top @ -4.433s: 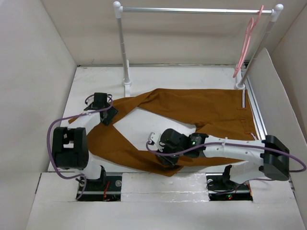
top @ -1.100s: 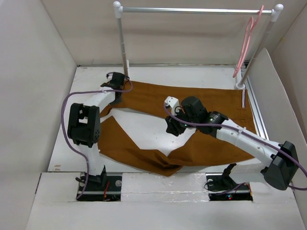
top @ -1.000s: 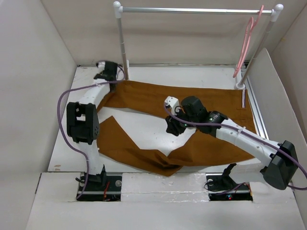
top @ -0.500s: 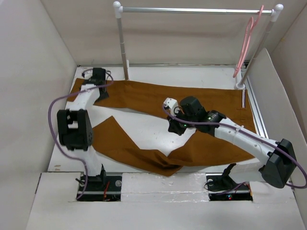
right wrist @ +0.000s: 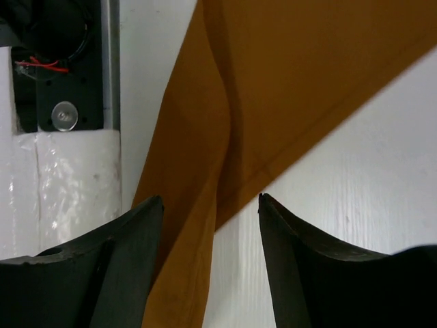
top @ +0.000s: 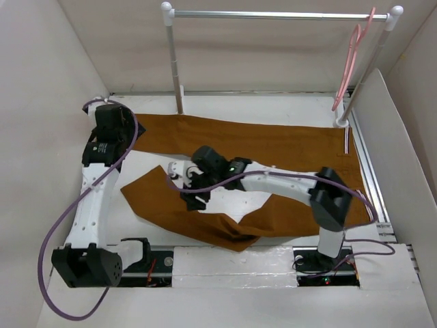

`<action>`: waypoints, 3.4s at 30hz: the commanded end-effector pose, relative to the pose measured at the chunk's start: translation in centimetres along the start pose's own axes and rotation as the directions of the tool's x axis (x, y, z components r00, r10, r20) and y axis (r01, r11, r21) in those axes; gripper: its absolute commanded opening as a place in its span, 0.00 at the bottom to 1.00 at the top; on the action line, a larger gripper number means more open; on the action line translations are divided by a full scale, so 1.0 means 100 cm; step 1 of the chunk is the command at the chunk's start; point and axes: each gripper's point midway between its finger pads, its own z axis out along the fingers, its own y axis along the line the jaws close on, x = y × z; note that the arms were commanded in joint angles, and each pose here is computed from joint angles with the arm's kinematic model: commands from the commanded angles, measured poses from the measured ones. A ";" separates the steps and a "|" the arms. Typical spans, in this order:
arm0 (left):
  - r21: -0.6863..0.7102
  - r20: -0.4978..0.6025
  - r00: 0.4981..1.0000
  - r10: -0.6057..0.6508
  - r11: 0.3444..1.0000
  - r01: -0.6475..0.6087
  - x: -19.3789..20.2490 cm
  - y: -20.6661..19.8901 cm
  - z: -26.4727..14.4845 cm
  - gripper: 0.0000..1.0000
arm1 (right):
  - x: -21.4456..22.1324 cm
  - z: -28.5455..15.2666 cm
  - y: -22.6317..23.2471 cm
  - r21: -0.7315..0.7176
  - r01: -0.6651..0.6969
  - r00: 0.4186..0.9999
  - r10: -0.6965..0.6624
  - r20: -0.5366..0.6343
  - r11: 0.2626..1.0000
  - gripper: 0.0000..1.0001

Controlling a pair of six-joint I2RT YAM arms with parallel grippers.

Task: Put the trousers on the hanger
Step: Flatten out the trousers at the center of the board.

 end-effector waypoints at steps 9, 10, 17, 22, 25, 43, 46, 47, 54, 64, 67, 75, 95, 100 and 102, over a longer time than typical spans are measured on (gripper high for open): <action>0.204 0.155 0.985 -0.070 0.978 0.037 -0.061 -0.042 -0.064 0.59 | 0.004 0.118 0.010 -0.134 0.066 0.990 -0.082 -0.114 0.989 0.68; 0.214 0.155 0.985 -0.070 0.976 0.035 -0.062 -0.044 -0.064 0.59 | 0.003 0.123 0.008 -0.130 0.068 0.990 -0.083 -0.113 0.989 0.68; 0.213 0.133 0.990 -0.037 0.977 0.007 -0.053 -0.041 -0.064 0.57 | 0.012 0.151 0.006 -0.152 0.032 0.988 -0.054 -0.142 0.988 0.46; 0.138 0.155 0.988 -0.003 0.990 -0.019 -0.051 -0.024 -0.060 0.57 | 0.002 0.133 0.028 -0.175 0.030 0.994 -0.049 -0.101 0.984 0.00; 0.112 0.185 0.983 0.013 0.993 -0.034 -0.059 -0.020 -0.066 0.57 | -0.020 0.096 0.043 -0.165 0.061 0.995 -0.073 -0.068 0.984 0.00; 0.017 0.189 0.978 0.091 0.995 -0.096 -0.068 -0.011 -0.054 0.56 | -0.142 -0.088 -0.041 0.123 0.107 0.980 -0.125 0.154 0.987 0.00; 0.035 0.213 0.973 0.084 0.995 -0.094 -0.081 -0.020 -0.061 0.55 | -0.171 -0.128 -0.066 0.291 0.096 0.971 -0.154 0.183 0.952 0.00; 0.041 0.223 0.971 0.082 0.995 -0.093 -0.085 -0.022 -0.065 0.55 | -0.185 -0.145 -0.066 0.334 0.107 0.961 -0.184 0.206 0.936 0.00; 0.047 0.282 0.958 0.053 0.996 -0.069 -0.107 -0.027 -0.083 0.54 | -0.173 -0.097 0.007 0.184 0.232 0.949 -0.263 0.173 0.955 0.00; -0.019 0.057 0.990 0.128 0.992 -0.127 -0.008 0.018 -0.027 0.54 | -0.033 0.042 0.051 -0.056 0.179 0.970 -0.185 -0.157 0.982 0.62; 0.011 -0.011 0.987 0.159 0.987 -0.158 0.011 0.017 -0.016 0.56 | -0.034 0.010 0.051 -0.021 0.130 0.987 -0.132 -0.089 0.991 0.72; 0.208 -0.286 0.845 0.452 0.890 -0.406 0.101 -0.015 0.005 0.63 | -0.019 -0.097 0.039 0.035 0.021 0.999 -0.022 0.032 0.999 0.74; 0.309 -0.415 0.445 0.793 0.583 -0.752 0.226 -0.064 0.101 0.70 | 0.003 -0.176 0.010 0.218 -0.139 0.965 0.082 0.249 0.966 0.48; 0.244 -0.466 0.445 0.765 0.595 -0.766 0.236 -0.040 0.106 0.61 | 0.008 -0.184 0.013 0.235 -0.154 0.960 0.089 0.266 0.960 0.48; 0.263 -0.502 0.441 0.744 0.617 -0.742 0.244 -0.027 0.104 0.56 | 0.015 -0.186 0.013 0.241 -0.164 0.959 0.098 0.266 0.956 0.48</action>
